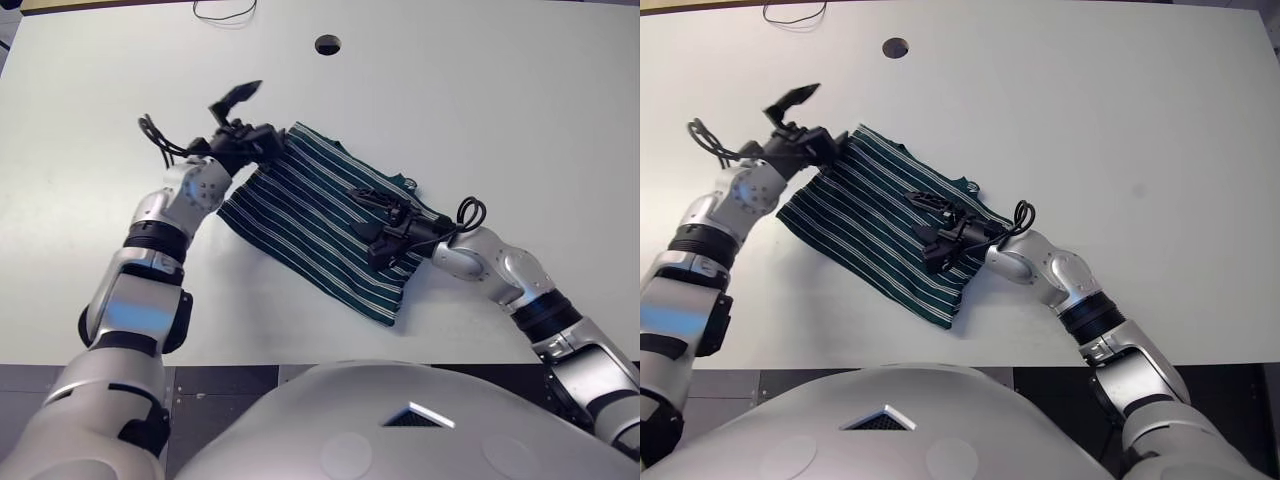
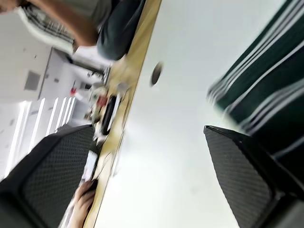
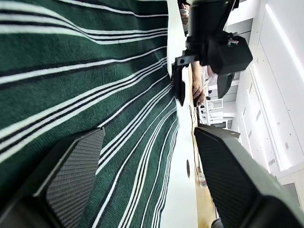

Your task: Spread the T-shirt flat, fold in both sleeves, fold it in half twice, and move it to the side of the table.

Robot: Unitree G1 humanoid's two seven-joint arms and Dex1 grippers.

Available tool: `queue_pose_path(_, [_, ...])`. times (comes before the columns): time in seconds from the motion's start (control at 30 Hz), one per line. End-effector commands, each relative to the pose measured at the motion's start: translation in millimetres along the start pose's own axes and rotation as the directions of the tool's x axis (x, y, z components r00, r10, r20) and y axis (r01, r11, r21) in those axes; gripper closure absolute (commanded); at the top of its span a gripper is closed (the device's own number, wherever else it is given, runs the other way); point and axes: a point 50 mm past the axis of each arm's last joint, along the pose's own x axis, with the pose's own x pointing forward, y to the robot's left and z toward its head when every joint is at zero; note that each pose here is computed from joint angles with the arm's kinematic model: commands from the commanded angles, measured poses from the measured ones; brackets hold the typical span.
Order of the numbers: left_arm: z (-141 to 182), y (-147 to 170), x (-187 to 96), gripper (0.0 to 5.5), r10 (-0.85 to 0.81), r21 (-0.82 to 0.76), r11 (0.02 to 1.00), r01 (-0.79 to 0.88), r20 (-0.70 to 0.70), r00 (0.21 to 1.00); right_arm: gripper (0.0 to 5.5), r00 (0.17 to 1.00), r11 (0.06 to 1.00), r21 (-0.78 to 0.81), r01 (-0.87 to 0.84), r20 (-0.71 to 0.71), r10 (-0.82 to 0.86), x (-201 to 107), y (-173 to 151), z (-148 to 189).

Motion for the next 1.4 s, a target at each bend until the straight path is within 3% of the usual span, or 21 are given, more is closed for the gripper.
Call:
queue_pose_path(0.03, [9, 14, 3, 1.22, 0.125, -0.056, 0.991, -0.122, 0.066, 0.99, 1.99, 1.0, 1.0, 0.024, -0.007, -0.011, 0.007, 2, 6, 5])
queue_pose_path(0.1, [15, 21, -1, 1.22, 0.242, -0.122, 0.966, -0.228, 0.109, 0.964, 1.99, 0.982, 0.982, 0.0, 0.188, 0.006, -0.188, 4, -36, 11])
queue_pose_path(0.17, [21, 39, -11, 1.22, 0.432, -0.21, 0.892, -0.4, 0.138, 0.891, 1.99, 0.928, 0.929, -0.028, 0.37, 0.06, -0.368, 5, -86, 23])
queue_pose_path(0.27, [24, 58, -33, 1.22, 0.639, -0.303, 0.75, -0.588, 0.104, 0.762, 1.99, 0.914, 0.915, -0.05, 0.4, 0.097, -0.394, 23, -118, 25])
queue_pose_path(0.37, [23, 58, -52, 1.22, 0.773, -0.378, 0.583, -0.719, -0.015, 0.634, 1.99, 0.989, 0.99, -0.015, 0.141, 0.044, -0.14, 70, -92, 0])
queue_pose_path(0.43, [29, 51, -56, 1.22, 0.796, -0.406, 0.538, -0.739, -0.042, 0.603, 1.99, 0.999, 0.999, 0.025, -0.047, -0.01, 0.048, 90, -57, -15])
queue_pose_path(0.57, [43, 52, -56, 1.22, 0.813, -0.436, 0.516, -0.737, -0.021, 0.582, 1.99, 0.961, 0.964, 0.068, -0.257, -0.084, 0.262, 97, -6, -27])
queue_pose_path(0.67, [44, 57, -58, 1.22, 0.824, -0.441, 0.498, -0.746, -0.028, 0.566, 1.99, 0.948, 0.953, 0.104, -0.284, -0.12, 0.296, 99, 2, -31])
queue_pose_path(0.8, [47, 55, -57, 1.22, 0.819, -0.456, 0.498, -0.738, -0.034, 0.573, 1.99, 0.923, 0.964, 0.239, -0.116, -0.333, 0.194, 92, -16, -63])
queue_pose_path(0.9, [45, 51, -61, 1.22, 0.804, -0.439, 0.519, -0.733, -0.041, 0.593, 1.99, 0.839, 0.927, 0.345, 0.148, -0.54, 0.067, 54, -27, -108])
queue_pose_path(1.0, [39, 45, -68, 1.22, 0.779, -0.41, 0.553, -0.725, -0.055, 0.625, 1.99, 0.783, 0.852, 0.389, 0.35, -0.621, -0.038, 24, -20, -126])
queue_pose_path(1.17, [33, 39, -72, 1.22, 0.735, -0.376, 0.611, -0.697, -0.059, 0.676, 1.99, 0.81, 0.779, 0.387, 0.493, -0.53, -0.249, 22, -18, -106])
queue_pose_path(1.3, [33, 29, -63, 1.22, 0.628, -0.344, 0.734, -0.585, 0.018, 0.778, 1.99, 0.744, 0.686, 0.309, 0.659, -0.4, -0.534, 18, -69, -85])
queue_pose_path(1.4, [42, 19, -54, 1.22, 0.443, -0.219, 0.889, -0.402, 0.191, 0.876, 1.99, 0.656, 0.619, 0.219, 0.754, -0.275, -0.703, -18, -108, -64])
